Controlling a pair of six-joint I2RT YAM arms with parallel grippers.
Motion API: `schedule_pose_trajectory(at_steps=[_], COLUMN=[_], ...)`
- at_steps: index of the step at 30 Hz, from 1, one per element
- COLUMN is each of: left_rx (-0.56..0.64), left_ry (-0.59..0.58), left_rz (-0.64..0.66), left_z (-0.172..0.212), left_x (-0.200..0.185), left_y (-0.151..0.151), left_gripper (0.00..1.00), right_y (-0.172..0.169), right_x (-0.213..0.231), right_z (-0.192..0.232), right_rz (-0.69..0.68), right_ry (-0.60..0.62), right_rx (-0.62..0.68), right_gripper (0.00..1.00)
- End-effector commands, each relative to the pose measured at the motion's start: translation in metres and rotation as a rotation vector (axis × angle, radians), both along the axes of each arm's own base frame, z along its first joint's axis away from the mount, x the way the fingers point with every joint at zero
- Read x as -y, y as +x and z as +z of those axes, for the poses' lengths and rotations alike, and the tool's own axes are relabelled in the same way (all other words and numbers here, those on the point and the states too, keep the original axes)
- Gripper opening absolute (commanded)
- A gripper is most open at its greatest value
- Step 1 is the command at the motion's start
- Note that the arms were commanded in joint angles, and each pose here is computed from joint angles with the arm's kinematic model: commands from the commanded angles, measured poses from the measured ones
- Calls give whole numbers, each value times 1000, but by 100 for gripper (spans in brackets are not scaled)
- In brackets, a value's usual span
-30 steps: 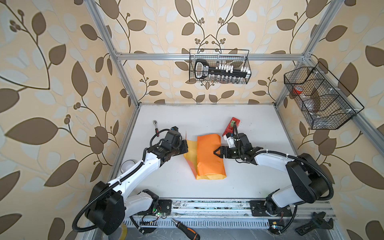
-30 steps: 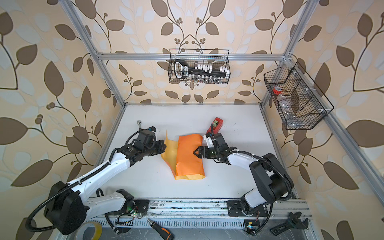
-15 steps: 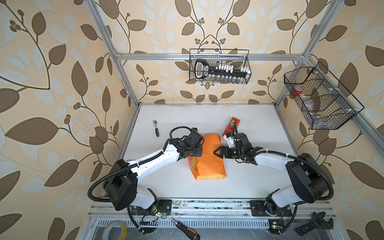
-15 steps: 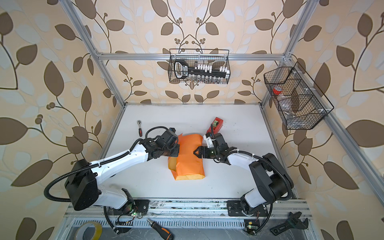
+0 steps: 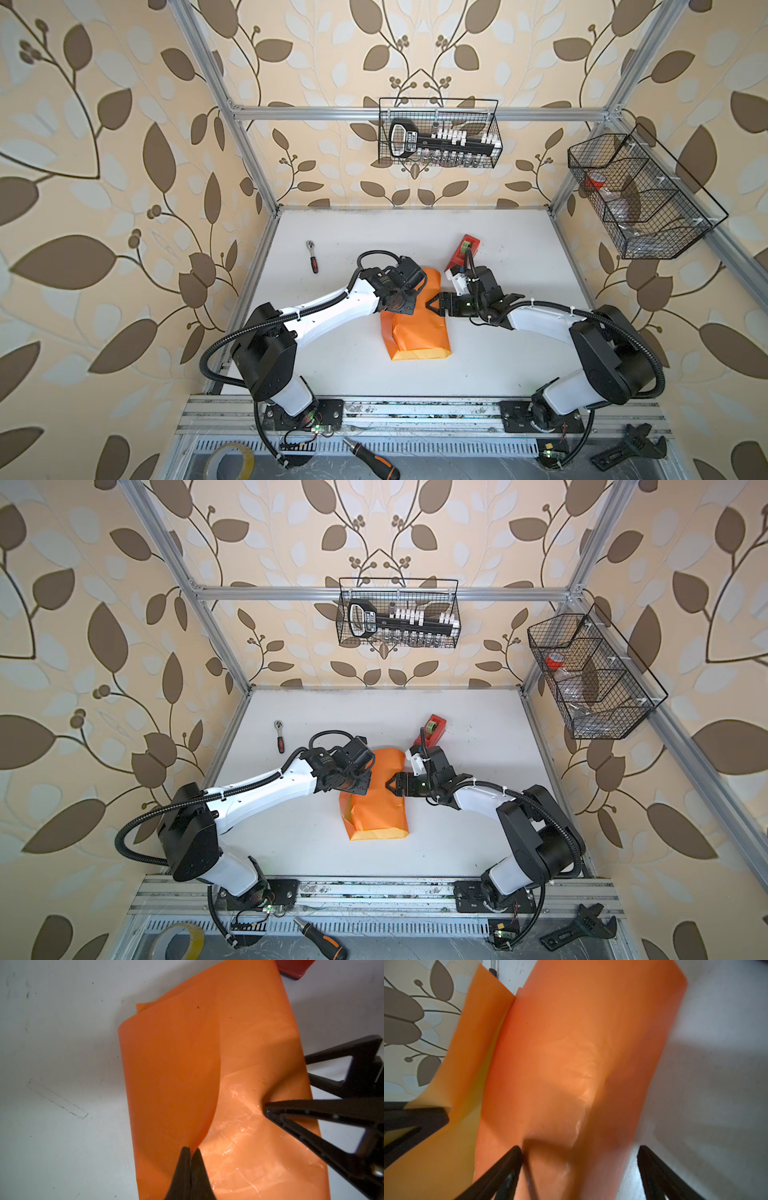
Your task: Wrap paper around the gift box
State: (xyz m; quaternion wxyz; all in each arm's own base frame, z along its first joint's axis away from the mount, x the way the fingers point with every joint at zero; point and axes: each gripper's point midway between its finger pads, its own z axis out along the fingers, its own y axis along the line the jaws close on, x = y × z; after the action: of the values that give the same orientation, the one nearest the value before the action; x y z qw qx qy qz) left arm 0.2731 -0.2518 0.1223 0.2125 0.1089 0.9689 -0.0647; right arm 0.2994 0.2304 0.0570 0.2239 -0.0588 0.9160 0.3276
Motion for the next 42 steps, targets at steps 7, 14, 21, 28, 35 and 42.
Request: schedule_pose_trajectory(at_steps=[7,14,21,28,35,42], left_rx=[-18,-13,-63,-130,-170,-172], left_ry=[156,230,111,66,20,-30], left_rz=[-115,-180,-242,-233,-179,-165], left_z=[3,10,13,7,0,-1], left_x=[-13,-23,3,17,31,46], left_y=[-7,-9,-17,-22,-17,-12], left_gripper=[0,0,0,0,0,0], right_y=[-38,-38,-39,-39,-39,-42], right_x=[32,32,33,33,32,29], right_z=[-58,-57,-57,-59,-58,-58], right_rz=[-16,-16,-16,-18,-19,-18], right_ry=[-204,-205,-208,-207,-202,-194], right_rx=[-187,-184,-185,-189,-190,-192], right_gripper=[87,87,87,87,87,87])
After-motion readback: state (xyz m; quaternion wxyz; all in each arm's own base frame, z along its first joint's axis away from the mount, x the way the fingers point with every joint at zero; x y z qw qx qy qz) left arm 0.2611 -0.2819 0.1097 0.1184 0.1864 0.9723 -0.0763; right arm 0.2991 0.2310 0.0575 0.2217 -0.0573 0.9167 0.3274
